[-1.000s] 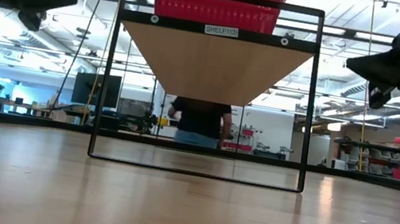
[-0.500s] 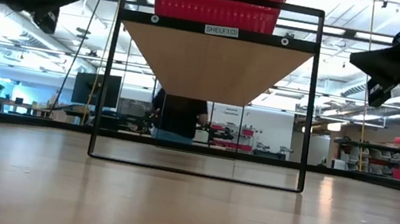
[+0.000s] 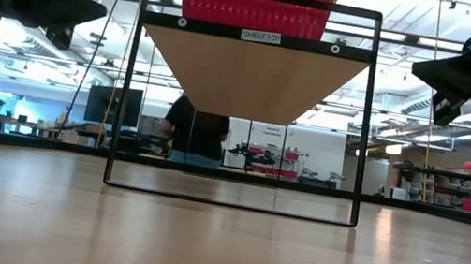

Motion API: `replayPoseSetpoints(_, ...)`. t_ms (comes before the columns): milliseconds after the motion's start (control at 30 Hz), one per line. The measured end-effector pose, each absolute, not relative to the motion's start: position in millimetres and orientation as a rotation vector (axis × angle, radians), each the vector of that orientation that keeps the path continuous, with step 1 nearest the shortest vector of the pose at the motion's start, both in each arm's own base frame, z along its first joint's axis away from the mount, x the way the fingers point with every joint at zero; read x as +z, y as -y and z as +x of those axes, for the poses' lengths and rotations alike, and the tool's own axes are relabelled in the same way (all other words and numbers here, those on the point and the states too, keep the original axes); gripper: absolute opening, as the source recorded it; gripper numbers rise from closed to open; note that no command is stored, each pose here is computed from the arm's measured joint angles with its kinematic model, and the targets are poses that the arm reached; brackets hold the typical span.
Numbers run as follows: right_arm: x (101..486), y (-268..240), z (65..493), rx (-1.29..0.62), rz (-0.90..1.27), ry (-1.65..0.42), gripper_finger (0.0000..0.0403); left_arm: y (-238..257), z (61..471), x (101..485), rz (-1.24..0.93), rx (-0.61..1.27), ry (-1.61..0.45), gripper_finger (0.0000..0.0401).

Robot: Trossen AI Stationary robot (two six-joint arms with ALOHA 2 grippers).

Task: Stack baskets on shelf by color
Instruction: Return to Home Position

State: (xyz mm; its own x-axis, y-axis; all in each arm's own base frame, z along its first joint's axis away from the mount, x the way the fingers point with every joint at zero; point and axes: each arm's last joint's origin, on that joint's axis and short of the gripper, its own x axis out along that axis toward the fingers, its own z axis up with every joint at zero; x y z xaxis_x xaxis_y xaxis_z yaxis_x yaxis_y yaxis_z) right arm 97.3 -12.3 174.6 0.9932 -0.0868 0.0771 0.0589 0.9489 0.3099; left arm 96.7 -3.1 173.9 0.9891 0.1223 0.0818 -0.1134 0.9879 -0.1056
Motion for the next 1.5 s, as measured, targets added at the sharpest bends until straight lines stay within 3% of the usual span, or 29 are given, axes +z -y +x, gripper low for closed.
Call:
replayPoseSetpoints(433,174.6,12.3,97.3,-0.074,0.312,0.09,0.0007,-5.7,96.2,172.1,-0.15,0.275,0.087,0.0022)
replayPoseSetpoints(1500,174.7,12.3,97.3,-0.074,0.312,0.09,0.0007,-6.3,96.2,172.0,-0.157,0.285,0.091,0.0022)
